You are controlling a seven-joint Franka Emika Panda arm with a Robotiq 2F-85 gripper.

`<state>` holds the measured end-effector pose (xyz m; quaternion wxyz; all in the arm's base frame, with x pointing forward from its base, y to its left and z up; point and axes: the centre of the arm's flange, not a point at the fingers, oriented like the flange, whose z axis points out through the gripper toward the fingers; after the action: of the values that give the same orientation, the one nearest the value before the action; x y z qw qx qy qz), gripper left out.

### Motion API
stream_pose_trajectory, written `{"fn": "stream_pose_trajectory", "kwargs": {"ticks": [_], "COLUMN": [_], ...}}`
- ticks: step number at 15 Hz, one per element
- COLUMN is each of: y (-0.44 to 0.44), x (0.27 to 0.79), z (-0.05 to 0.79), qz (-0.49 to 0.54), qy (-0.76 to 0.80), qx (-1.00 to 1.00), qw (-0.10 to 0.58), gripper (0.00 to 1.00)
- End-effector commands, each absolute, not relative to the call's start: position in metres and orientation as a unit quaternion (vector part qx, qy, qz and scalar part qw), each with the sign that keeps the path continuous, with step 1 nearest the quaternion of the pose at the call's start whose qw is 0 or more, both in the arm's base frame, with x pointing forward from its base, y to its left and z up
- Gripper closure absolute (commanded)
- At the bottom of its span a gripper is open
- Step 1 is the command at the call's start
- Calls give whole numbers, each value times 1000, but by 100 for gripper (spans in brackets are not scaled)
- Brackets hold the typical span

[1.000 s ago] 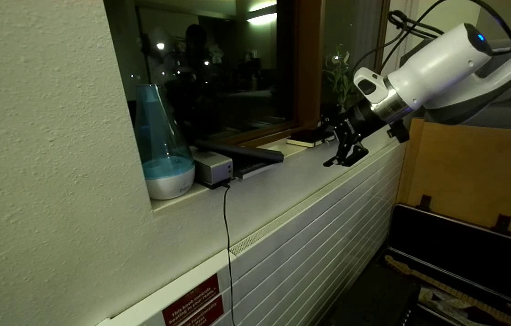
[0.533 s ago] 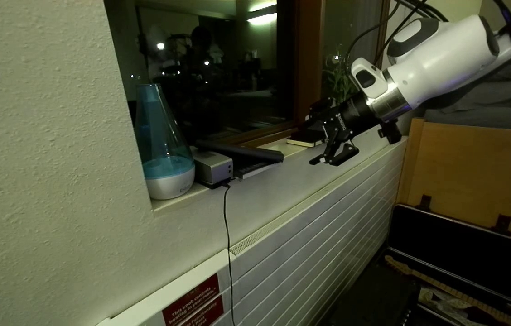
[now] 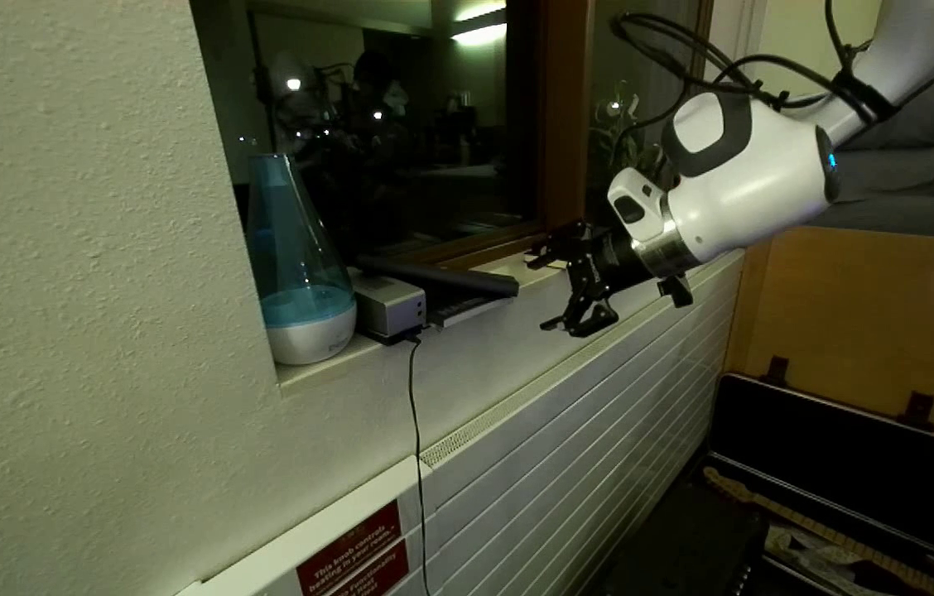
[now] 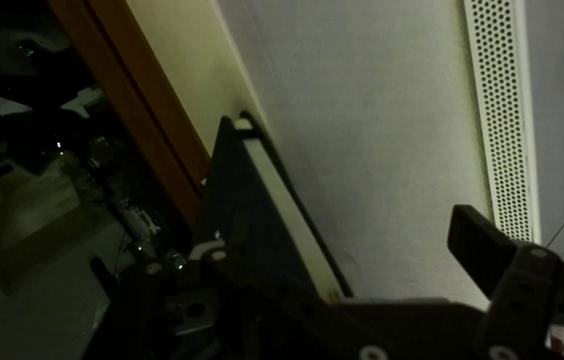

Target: Flip the book

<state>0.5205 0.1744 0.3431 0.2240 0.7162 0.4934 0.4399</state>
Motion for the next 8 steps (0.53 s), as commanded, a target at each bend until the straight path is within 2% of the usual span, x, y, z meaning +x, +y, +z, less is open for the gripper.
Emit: {"fn": "stream_pose_trajectory", "kwargs": {"ticks": [1,8], "y": [160,166], "x": [524,530], "z": [305,294], "qz": [450,493], "qy": [486,463], "qx": [713,695], "qw": [227,246], "gripper": [0,0]}}
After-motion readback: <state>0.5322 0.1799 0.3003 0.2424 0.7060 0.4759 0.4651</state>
